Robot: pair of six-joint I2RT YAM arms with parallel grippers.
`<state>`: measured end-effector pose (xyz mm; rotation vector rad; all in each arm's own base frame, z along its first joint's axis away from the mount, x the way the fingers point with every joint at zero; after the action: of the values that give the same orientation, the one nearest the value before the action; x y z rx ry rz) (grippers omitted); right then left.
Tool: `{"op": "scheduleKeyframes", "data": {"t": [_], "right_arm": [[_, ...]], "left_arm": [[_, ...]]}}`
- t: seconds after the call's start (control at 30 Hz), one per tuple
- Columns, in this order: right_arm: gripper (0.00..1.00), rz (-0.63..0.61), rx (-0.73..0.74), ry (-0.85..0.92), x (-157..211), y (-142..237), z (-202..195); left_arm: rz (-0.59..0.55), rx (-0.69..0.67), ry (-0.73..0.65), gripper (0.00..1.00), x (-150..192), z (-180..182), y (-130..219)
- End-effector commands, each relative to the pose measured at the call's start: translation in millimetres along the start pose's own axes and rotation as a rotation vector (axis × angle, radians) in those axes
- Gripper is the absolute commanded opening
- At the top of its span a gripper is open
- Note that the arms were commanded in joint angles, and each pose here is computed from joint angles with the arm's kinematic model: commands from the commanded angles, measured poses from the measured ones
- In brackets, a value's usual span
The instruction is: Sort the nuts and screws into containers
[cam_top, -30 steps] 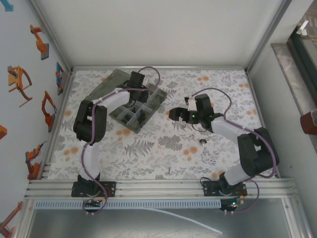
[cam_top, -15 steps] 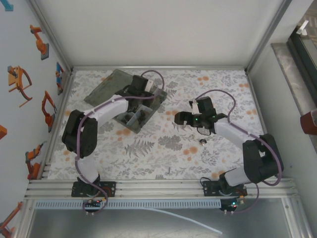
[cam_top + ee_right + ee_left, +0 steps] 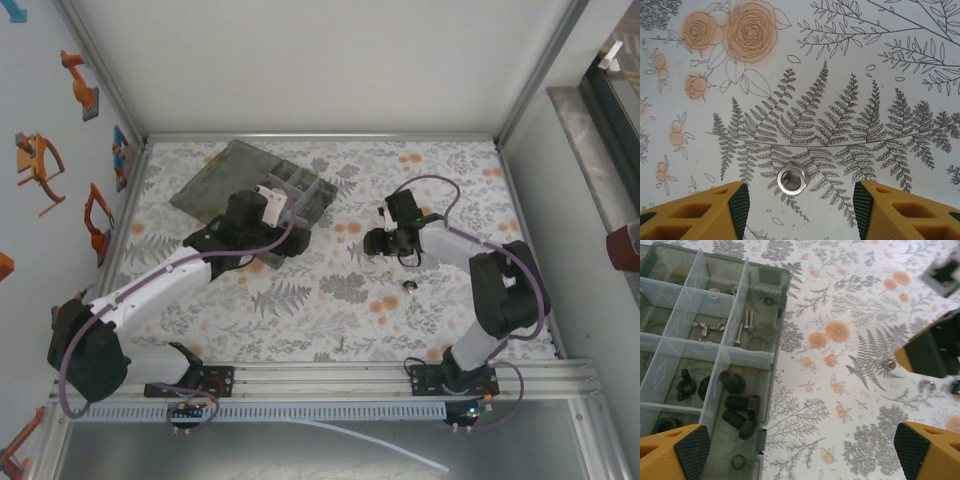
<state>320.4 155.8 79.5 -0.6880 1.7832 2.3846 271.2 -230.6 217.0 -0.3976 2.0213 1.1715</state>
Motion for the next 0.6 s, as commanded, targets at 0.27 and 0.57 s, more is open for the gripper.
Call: {"op": "scheduleKeyframes", "data": {"t": [0.27, 0.57], "right_arm": [[0.42, 0.095, 0.113, 0.068, 2.9, -18.0, 8.7], [0.28, 0.178, 0.21, 0.077, 10.7, -24.9, 1.6]], "left_arm": [[0.04, 0.0, 0.029, 0.97, 20.6, 5.9, 10.6], [0.034, 0.01, 0.046, 0.97, 21.9, 5.2, 8.6]]}}
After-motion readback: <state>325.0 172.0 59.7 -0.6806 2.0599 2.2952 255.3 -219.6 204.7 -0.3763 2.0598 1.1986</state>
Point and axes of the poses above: each hand's point on the last joint's axis, 136 mm out from that joint toward the fingers, its own y axis back along the fingers, its own z axis along the line the jaws close on, x = y × z, the point moved 4 cm from there along y, back along the fingers, and after that the axes turned 9 degrees about y, right-handed, at the moved point
